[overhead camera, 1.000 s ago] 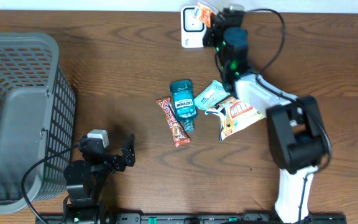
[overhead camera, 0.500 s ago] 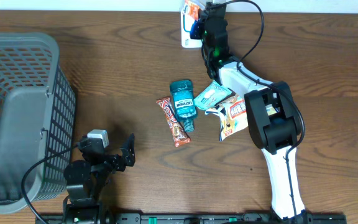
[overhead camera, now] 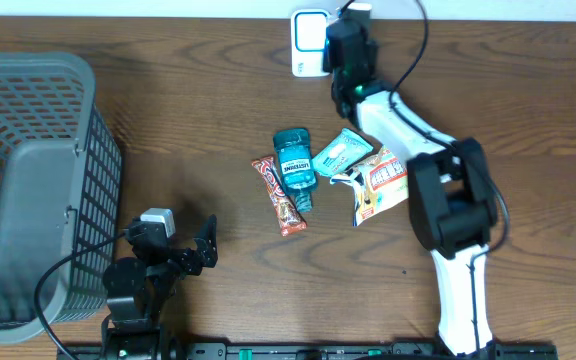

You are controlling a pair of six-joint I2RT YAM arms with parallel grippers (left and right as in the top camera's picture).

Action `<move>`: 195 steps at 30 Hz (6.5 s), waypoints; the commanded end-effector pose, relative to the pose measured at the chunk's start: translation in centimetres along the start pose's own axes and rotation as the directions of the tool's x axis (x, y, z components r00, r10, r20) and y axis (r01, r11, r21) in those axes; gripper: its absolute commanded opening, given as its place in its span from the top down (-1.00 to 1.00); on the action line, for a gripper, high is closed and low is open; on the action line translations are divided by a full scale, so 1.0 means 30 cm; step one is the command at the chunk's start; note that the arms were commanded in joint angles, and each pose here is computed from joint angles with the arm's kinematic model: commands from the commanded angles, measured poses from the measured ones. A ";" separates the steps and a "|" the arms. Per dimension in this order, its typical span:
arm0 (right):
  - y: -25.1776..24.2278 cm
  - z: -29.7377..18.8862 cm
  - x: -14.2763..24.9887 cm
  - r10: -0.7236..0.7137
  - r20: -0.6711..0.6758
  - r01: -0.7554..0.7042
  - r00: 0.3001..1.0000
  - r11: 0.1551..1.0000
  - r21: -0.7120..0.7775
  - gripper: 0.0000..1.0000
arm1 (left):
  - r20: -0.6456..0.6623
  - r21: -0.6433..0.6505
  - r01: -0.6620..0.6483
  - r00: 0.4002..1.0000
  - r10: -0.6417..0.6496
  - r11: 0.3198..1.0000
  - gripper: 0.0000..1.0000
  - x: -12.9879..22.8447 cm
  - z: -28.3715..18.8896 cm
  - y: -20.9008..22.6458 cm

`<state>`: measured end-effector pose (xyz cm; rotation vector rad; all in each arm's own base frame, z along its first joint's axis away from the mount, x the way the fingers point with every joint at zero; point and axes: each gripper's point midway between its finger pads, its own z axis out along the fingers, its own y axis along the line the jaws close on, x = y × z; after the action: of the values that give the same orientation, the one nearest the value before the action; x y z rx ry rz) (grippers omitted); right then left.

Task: Scan the item barcode

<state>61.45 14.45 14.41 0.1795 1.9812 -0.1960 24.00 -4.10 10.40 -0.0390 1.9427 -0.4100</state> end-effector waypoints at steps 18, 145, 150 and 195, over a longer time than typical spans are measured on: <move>-1.492 -0.165 0.184 0.366 -0.192 -0.027 0.911 0.515 0.857 0.98 | -0.047 -0.006 0.023 0.999 -0.023 1.000 -0.96 0.051 0.005 0.008; 0.227 -0.697 0.879 -0.294 -0.784 0.091 0.547 0.952 -0.293 0.07 | 0.185 0.041 -0.060 0.981 0.051 0.997 -0.96 -0.107 -0.058 -0.047; 0.198 -0.713 0.793 -0.275 -0.816 0.092 0.508 0.960 -0.266 0.18 | 0.185 0.041 -0.060 0.981 0.051 0.997 -0.96 -0.107 -0.058 -0.047; 0.089 -0.916 0.473 -0.368 -0.880 0.092 0.301 0.930 -0.357 -0.14 | 0.185 0.041 -0.060 0.981 0.051 0.997 -0.96 -0.107 -0.058 -0.047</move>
<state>31.81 23.04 11.55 -0.1974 3.2347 -0.0664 23.60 -4.14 15.61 0.0189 1.7083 -0.3843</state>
